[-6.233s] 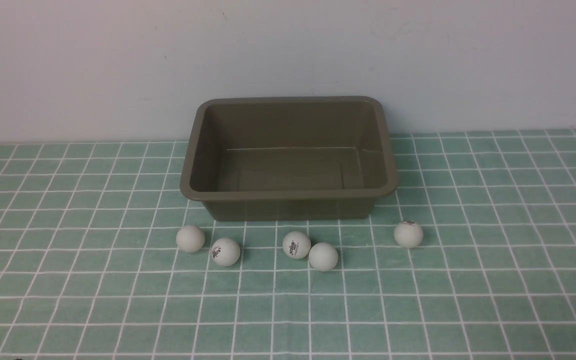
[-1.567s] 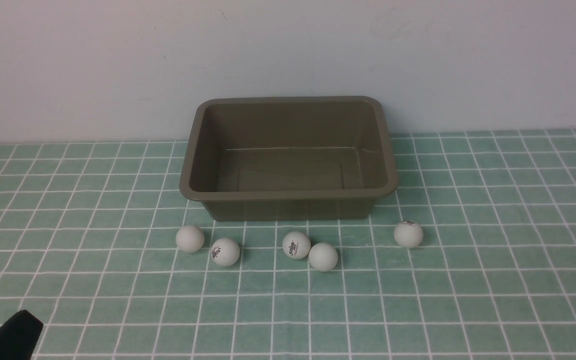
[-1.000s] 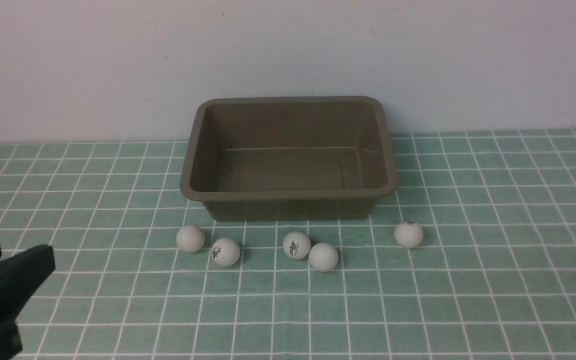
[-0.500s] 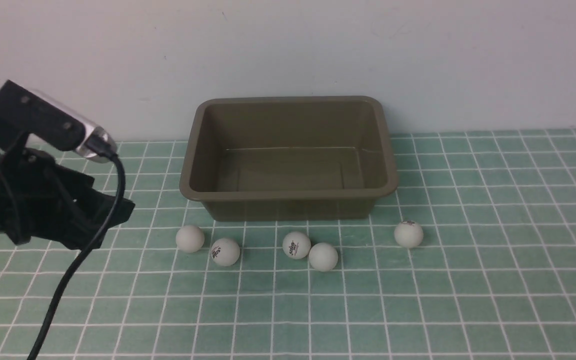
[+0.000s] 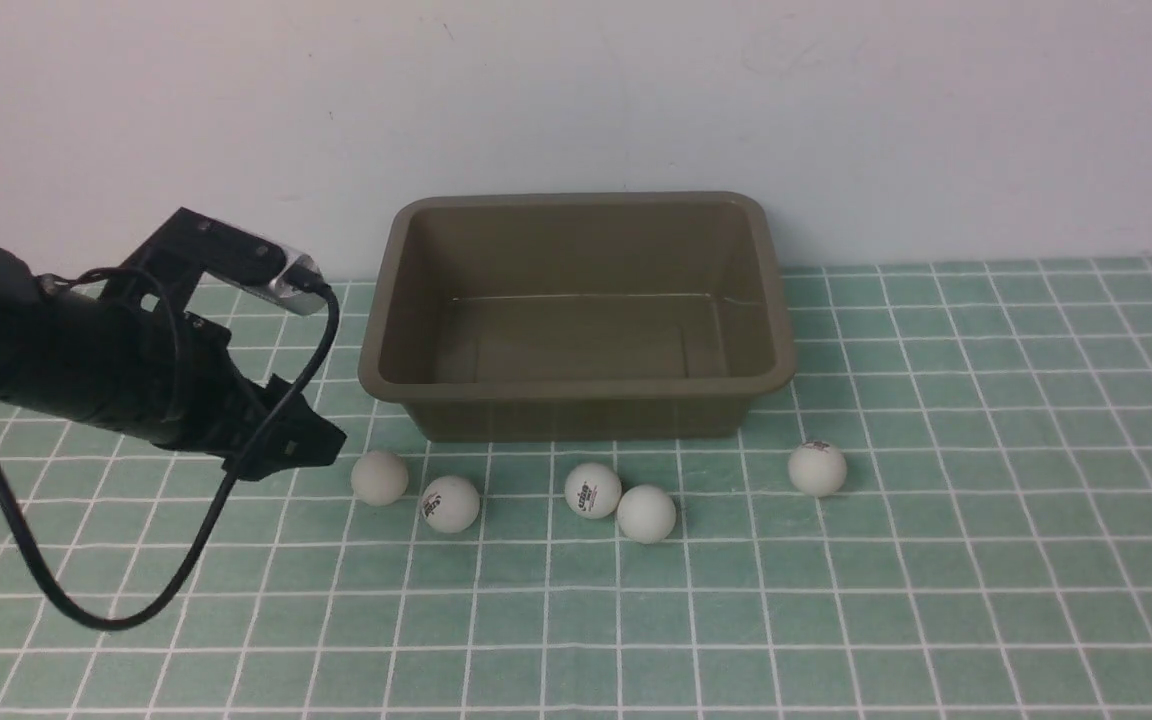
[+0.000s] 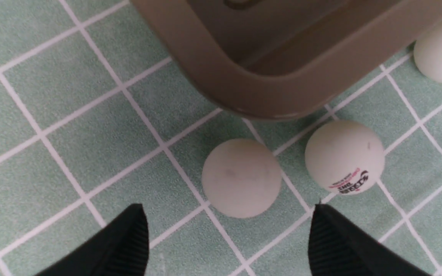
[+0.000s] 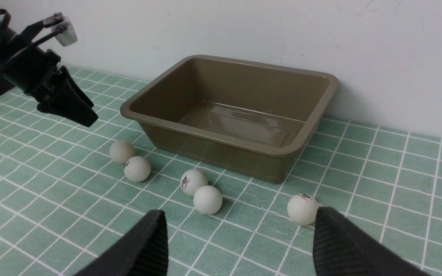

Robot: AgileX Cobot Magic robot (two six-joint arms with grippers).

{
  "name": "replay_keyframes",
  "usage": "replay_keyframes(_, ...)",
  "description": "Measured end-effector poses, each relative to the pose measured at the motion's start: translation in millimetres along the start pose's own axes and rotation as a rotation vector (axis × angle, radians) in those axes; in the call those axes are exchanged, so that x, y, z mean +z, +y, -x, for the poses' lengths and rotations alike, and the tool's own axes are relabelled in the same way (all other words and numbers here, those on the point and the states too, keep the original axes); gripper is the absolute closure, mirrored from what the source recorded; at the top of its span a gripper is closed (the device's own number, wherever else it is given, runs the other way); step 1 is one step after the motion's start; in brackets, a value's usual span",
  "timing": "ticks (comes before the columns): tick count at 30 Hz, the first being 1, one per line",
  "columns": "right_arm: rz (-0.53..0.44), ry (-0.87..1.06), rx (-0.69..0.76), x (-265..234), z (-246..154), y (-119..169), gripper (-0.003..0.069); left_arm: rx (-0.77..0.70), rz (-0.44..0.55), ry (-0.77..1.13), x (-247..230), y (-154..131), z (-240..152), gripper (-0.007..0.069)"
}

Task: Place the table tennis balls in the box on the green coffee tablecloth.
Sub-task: 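Reach for and grasp a ping pong ball on the table beside the basket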

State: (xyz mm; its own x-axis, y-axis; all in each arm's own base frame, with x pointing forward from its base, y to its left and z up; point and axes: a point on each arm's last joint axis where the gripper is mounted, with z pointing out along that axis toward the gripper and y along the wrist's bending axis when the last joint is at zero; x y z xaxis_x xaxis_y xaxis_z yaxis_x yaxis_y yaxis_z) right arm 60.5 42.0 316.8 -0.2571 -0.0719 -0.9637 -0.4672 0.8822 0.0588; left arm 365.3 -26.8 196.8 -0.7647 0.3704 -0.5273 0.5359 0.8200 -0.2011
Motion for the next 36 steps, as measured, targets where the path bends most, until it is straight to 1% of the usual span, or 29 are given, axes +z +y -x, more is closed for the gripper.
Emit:
replay_keyframes(5,-0.008,-0.013,0.002,0.0,1.2,-0.8,0.0198,-0.011,-0.021,0.039,19.5,6.7,-2.2,0.0123)
replay_keyframes(12,-0.026,-0.035,0.003,-0.1,3.2,-2.4,0.0198,0.054,-0.049,0.076,39.9,-6.5,-0.7,0.0123)
replay_keyframes(22,-0.027,-0.038,0.005,-0.1,3.4,-2.4,0.0198,0.071,0.004,0.072,58.4,-4.2,-1.3,0.0123)
replay_keyframes(29,-0.027,-0.039,0.005,-0.1,3.5,-2.5,0.0198,0.101,0.007,0.077,64.7,-6.4,-1.5,0.0130)
replay_keyframes(31,-0.027,-0.040,0.005,-0.1,3.6,-2.5,0.0198,0.105,0.008,0.079,66.9,-6.8,-1.8,0.0148)
replay_keyframes(33,-0.028,-0.040,0.005,-0.1,3.6,-2.5,0.0198,0.107,0.010,0.080,68.3,-6.7,-1.9,0.0197)
replay_keyframes(34,-0.028,-0.040,0.005,-0.1,3.6,-2.5,0.0198,0.103,0.010,0.080,68.3,-6.7,-1.9,0.0267)
replay_keyframes(36,-0.028,-0.041,0.005,-0.1,3.7,-2.6,0.0198,0.084,0.013,0.077,66.1,-7.3,-1.0,0.0279)
